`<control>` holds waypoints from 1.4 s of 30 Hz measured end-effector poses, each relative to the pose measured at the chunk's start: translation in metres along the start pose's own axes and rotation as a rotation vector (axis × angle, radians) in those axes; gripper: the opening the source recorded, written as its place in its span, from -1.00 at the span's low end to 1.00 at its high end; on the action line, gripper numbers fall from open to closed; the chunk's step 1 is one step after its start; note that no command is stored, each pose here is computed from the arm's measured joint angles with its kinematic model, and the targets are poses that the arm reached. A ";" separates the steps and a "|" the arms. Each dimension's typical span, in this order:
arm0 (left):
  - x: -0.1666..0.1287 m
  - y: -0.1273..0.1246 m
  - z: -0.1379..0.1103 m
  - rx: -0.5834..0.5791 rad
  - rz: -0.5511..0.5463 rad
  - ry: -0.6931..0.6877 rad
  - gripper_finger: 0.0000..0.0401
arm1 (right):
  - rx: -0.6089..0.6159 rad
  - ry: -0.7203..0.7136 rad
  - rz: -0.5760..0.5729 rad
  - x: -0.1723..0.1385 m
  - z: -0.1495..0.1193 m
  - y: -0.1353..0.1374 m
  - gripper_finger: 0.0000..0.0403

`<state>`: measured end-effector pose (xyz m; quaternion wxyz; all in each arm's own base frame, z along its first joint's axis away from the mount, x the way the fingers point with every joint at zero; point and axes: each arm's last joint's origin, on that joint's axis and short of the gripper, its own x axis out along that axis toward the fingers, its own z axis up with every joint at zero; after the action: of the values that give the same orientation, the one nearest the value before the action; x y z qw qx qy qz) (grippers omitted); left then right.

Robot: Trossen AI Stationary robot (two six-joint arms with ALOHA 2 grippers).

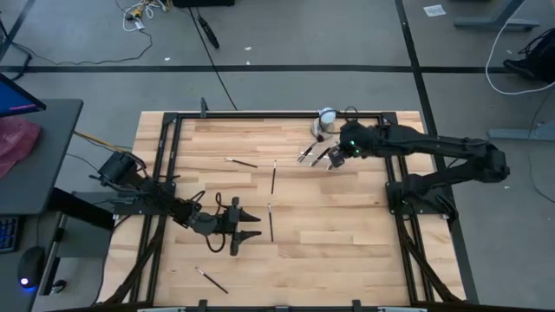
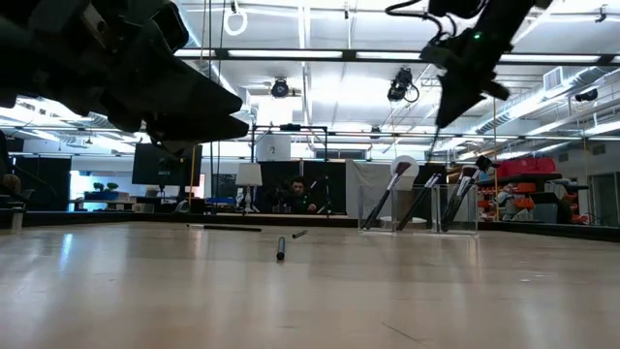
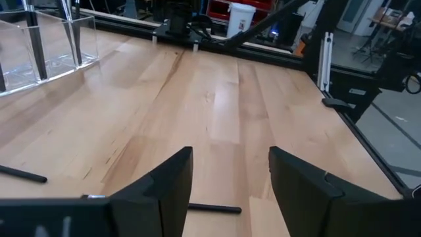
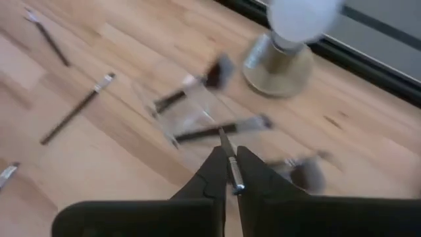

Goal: Put items in baskets/containers
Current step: Put the liner brush into the transparent organizer

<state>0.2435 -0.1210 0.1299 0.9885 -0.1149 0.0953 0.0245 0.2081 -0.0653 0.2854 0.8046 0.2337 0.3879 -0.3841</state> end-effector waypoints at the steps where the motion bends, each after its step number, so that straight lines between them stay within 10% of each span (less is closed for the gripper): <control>1: 0.000 0.000 -0.001 0.001 0.002 0.005 0.00 | -0.004 0.001 0.023 0.003 0.003 0.001 -0.94; 25: 0.000 0.001 -0.002 0.003 0.008 0.023 0.00 | -0.105 0.184 0.095 0.085 0.006 0.027 -0.88; 42: 0.000 0.001 -0.003 0.004 0.008 0.025 0.00 | -0.089 0.098 0.097 0.063 0.019 0.009 -0.21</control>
<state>0.2430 -0.1208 0.1273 0.9874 -0.1126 0.1081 0.0270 0.2493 -0.0996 0.2468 0.8119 0.2346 0.4319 -0.3151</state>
